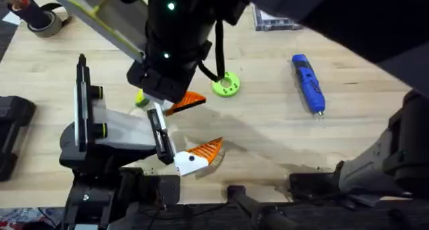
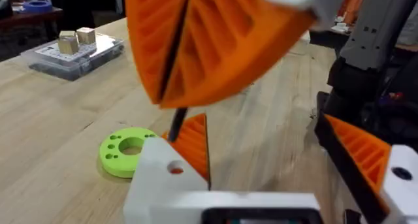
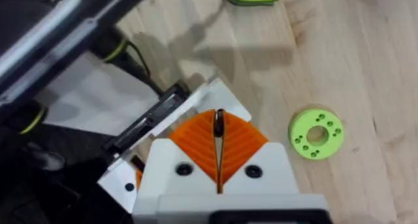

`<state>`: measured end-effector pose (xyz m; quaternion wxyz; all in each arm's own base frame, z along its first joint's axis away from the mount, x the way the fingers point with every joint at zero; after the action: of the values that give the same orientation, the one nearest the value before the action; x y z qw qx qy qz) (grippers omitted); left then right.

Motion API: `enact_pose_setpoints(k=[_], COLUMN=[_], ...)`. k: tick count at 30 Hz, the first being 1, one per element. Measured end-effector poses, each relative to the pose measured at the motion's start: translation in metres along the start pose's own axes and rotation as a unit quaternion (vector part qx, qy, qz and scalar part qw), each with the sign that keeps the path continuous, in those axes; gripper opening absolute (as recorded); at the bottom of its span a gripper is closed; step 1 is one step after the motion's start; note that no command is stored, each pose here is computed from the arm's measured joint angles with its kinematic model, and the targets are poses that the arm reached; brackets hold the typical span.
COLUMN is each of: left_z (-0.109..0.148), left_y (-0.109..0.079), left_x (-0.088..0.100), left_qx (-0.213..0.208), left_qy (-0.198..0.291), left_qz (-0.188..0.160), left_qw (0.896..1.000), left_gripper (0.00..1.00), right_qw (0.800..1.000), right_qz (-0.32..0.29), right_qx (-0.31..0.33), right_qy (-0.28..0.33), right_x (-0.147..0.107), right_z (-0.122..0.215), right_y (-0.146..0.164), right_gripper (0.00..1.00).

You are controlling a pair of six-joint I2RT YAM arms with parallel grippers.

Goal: Pick up the gripper from the table and insert it into the empty holder that is missing its gripper. Then pick up a screw, insert it into the mounting hole, and use the screwdriver to tighten it. Finally, clean up the table by picking up the vegetable and placing it into the bucket.

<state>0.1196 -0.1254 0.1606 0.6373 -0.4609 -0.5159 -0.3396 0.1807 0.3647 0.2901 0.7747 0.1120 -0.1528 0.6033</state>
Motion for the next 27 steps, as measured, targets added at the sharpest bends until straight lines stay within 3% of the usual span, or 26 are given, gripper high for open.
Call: enact_pose_setpoints(k=[9, 27], left_z=[0.0, 0.0], left_y=[0.0, 0.0], left_x=[0.0, 0.0], left_qx=[0.0, 0.0], left_qy=[0.0, 0.0], left_qz=[0.0, 0.0], left_qw=[1.0, 1.0], left_gripper=[0.99, 0.99], right_qw=[0.999, 0.999], right_qz=[0.025, 0.046], right_qx=[0.025, 0.016], right_qy=[0.019, 0.021], right_x=[-0.0087, -0.0094], right_z=[0.0009, 0.0008], right_y=[0.0073, 0.0047], right_gripper=[0.011, 0.011])
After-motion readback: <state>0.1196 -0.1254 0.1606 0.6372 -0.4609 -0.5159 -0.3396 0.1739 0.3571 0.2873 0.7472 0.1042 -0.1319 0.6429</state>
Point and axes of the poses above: each hand's point on the last joint's axis, 136 mm out from that joint toward the fingers, its own z axis back along the fingers, its own y axis along the line the jaws close on, x = y × z, the point moved 4 cm from there along z, back along the fingers, and after that the axes turned 7 degrees about z, right-handed, at the moved point
